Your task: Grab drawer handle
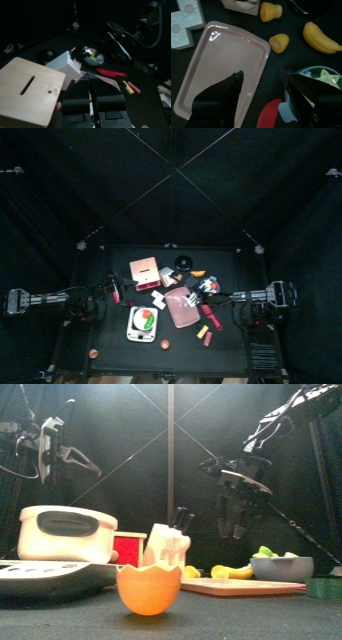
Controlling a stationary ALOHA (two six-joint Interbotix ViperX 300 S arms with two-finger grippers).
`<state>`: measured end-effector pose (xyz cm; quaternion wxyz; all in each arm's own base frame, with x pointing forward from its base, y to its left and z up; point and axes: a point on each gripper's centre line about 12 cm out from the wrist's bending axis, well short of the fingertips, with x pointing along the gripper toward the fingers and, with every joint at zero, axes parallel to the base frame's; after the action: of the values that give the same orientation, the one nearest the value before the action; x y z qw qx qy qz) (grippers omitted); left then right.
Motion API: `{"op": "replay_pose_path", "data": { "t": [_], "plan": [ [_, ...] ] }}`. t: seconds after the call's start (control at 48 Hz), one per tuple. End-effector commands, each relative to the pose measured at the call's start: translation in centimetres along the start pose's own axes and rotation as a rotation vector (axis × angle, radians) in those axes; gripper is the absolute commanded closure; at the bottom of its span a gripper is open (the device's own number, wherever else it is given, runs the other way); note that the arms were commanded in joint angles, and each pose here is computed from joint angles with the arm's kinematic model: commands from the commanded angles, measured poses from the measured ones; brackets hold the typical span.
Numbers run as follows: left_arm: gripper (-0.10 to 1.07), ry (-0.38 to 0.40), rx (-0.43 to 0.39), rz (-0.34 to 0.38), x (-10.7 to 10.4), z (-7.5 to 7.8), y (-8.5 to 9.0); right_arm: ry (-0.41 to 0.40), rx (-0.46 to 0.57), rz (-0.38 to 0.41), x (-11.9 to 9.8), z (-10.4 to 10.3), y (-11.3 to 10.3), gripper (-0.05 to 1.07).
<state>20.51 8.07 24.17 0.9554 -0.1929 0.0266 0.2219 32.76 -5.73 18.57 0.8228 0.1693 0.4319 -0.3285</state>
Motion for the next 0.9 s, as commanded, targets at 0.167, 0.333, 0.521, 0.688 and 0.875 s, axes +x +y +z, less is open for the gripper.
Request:
{"op": "replay_pose_path", "data": {
  "t": [0.167, 0.333, 0.521, 0.688, 0.875],
  "plan": [
    [0.73, 0.009, -0.072, 0.152, 0.6, 1.6, 3.0, -0.123, -0.007, 0.140, -3.2, 3.4, 3.7, 0.11],
    [0.70, 0.062, -0.104, 0.245, 1.4, 1.6, 5.0, -0.180, -0.031, 0.215, -3.2, 4.9, 5.8, 0.15],
    [0.58, 0.082, -0.137, 0.334, 2.2, 2.1, 7.2, -0.210, -0.067, 0.243, -1.6, 6.2, 7.7, 0.22],
    [0.50, 0.065, -0.172, 0.396, 2.9, 3.0, 8.8, -0.251, -0.110, 0.239, -0.5, 7.8, 9.2, 0.30],
    [0.46, 0.094, -0.218, 0.452, 4.3, 3.2, 10.5, -0.260, -0.111, 0.232, 1.3, 9.3, 10.7, 0.32]
  ]
}}
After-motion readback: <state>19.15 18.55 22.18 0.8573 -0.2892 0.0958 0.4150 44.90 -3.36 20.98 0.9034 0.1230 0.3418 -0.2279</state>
